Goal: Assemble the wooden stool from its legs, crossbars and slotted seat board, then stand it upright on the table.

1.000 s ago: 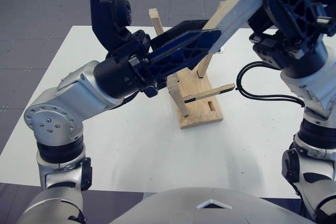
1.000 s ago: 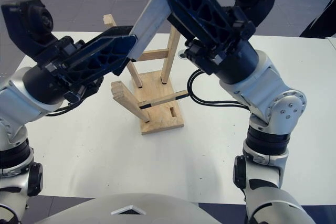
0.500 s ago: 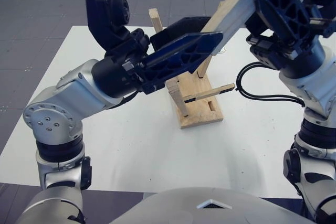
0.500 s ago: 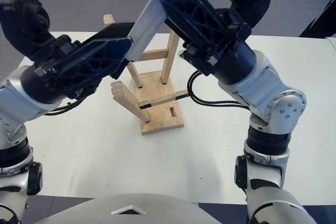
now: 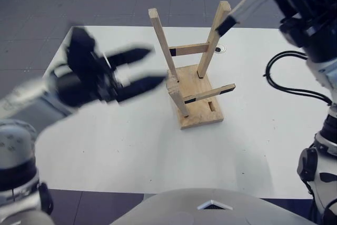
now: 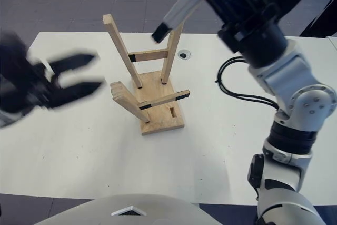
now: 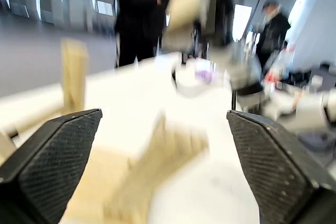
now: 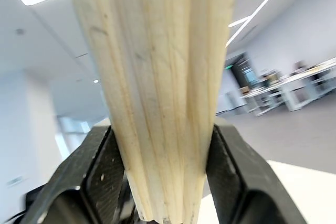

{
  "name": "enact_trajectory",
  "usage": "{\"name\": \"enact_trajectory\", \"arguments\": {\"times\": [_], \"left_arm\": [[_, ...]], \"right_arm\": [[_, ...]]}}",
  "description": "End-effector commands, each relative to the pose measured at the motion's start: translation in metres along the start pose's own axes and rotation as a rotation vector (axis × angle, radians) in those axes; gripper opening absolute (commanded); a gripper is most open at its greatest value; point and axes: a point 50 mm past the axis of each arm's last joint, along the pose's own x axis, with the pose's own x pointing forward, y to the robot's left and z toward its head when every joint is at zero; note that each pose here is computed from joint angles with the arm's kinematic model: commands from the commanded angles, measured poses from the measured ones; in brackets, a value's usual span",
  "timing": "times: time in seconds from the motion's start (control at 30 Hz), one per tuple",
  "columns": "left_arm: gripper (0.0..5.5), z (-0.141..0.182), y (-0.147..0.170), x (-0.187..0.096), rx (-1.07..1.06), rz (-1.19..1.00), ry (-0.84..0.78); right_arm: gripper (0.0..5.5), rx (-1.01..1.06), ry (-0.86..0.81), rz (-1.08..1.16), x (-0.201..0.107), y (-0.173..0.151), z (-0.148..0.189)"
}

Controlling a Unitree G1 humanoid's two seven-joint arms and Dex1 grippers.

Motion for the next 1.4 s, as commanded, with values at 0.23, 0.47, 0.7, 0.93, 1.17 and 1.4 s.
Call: {"name": "enact_trajectory", "arguments": {"times": [0.23, 0.47, 0.7, 0.93, 1.17, 1.4], "left_arm": [[4.4, -0.115, 0.027, 0.051, 0.084, 0.219, 0.231], [4.4, -0.14, 0.024, 0.066, 0.119, 0.23, 0.301], [4.4, -0.145, 0.033, 0.081, 0.193, 0.329, 0.286], [4.4, -0.126, 0.068, 0.069, 0.201, 0.554, 0.195], [4.4, -0.111, 0.115, 0.042, 0.205, 0.756, 0.161], [4.4, -0.101, 0.147, 0.039, 0.234, 0.841, 0.169]], "right_arm": [[2.08, -0.102, 0.051, -0.193, -0.033, -0.029, 0.012], [2.08, -0.06, 0.104, -0.234, -0.045, -0.04, -0.008], [2.08, -0.098, 0.211, -0.38, -0.08, -0.061, -0.035], [2.07, -0.281, 0.448, -0.54, -0.133, -0.087, -0.076], [2.07, -0.433, 0.422, -0.451, -0.11, -0.076, -0.124], [2.07, -0.566, 0.431, -0.306, -0.08, -0.096, -0.139]]}}
